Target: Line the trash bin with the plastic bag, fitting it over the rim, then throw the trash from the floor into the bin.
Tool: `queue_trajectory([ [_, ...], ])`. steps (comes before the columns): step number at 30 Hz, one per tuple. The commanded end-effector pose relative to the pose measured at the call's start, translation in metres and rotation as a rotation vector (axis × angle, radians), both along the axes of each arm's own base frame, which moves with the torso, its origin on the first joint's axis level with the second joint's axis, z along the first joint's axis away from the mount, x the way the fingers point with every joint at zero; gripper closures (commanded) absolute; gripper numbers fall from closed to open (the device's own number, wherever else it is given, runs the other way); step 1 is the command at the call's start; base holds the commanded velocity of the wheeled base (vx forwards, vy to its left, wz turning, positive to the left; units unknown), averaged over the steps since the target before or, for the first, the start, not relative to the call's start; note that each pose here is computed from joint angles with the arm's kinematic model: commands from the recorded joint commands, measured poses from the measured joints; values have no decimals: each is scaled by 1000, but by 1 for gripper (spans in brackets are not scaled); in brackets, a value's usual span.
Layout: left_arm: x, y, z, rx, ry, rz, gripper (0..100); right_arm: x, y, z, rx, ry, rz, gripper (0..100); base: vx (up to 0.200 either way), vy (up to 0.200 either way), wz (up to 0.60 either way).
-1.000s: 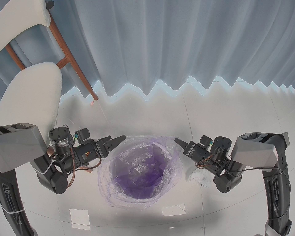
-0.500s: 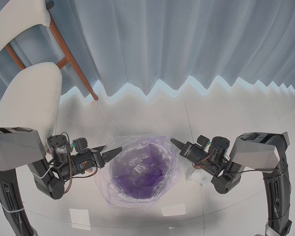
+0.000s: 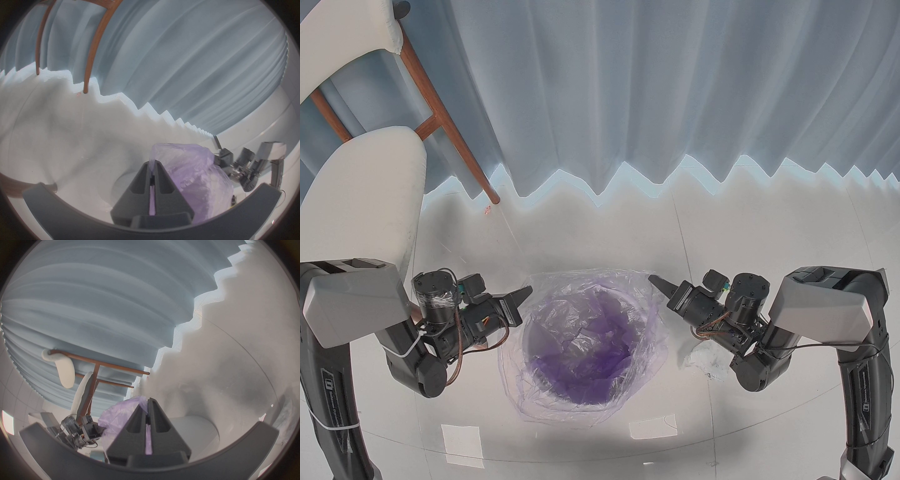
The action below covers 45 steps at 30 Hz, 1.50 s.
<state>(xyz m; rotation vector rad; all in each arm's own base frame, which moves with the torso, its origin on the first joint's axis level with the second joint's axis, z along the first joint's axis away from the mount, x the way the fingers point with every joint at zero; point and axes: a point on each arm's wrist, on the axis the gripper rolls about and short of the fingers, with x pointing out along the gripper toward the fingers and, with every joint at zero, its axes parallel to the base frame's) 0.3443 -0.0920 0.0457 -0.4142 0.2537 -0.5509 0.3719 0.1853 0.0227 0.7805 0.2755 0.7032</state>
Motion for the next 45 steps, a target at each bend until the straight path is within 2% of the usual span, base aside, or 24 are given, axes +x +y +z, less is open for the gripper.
queue_trajectory([
  [1, 14, -14, -13, -1, 23, 50, 100, 6, 2, 5, 61, 1, -47, 100, 0, 0, 0],
  [11, 18, -17, -27, -13, 51, 61, 100, 25, 1, -11, 78, 41, -110, 100, 0, 0, 0],
  [17, 18, -15, -32, -17, 69, 67, 100, 28, 1, -22, 97, 89, -120, 100, 0, 0, 0],
  [19, 19, -14, -33, -51, 92, 76, 100, 30, -1, -25, 101, 101, -126, 100, 0, 0, 0],
  [21, 19, -14, -33, -51, 92, 76, 100, 30, -1, -25, 101, 101, -126, 100, 0, 0, 0],
  [22, 20, -15, -31, -108, 112, 84, 100, 30, -1, -32, 96, 114, -129, 100, 0, 0, 0],
  [24, 20, -16, -31, -153, 137, 85, 100, 29, -1, -37, 90, 125, -130, 100, 0, 0, 0],
  [28, 19, -16, -34, -208, 155, 87, 100, 29, -2, -42, 98, 143, -135, 100, 0, 0, 0],
  [31, 21, -16, -39, -270, 171, 92, 100, 28, -3, -44, 139, 182, -135, 100, 0, 0, 0],
  [35, 22, -13, -48, -311, 223, 111, 100, 28, -3, -48, 173, 224, -138, 100, 0, 0, 0],
  [45, 26, -6, -47, -403, 264, 137, 100, 31, -8, -62, 167, 241, -153, 100, 0, 0, 0],
])
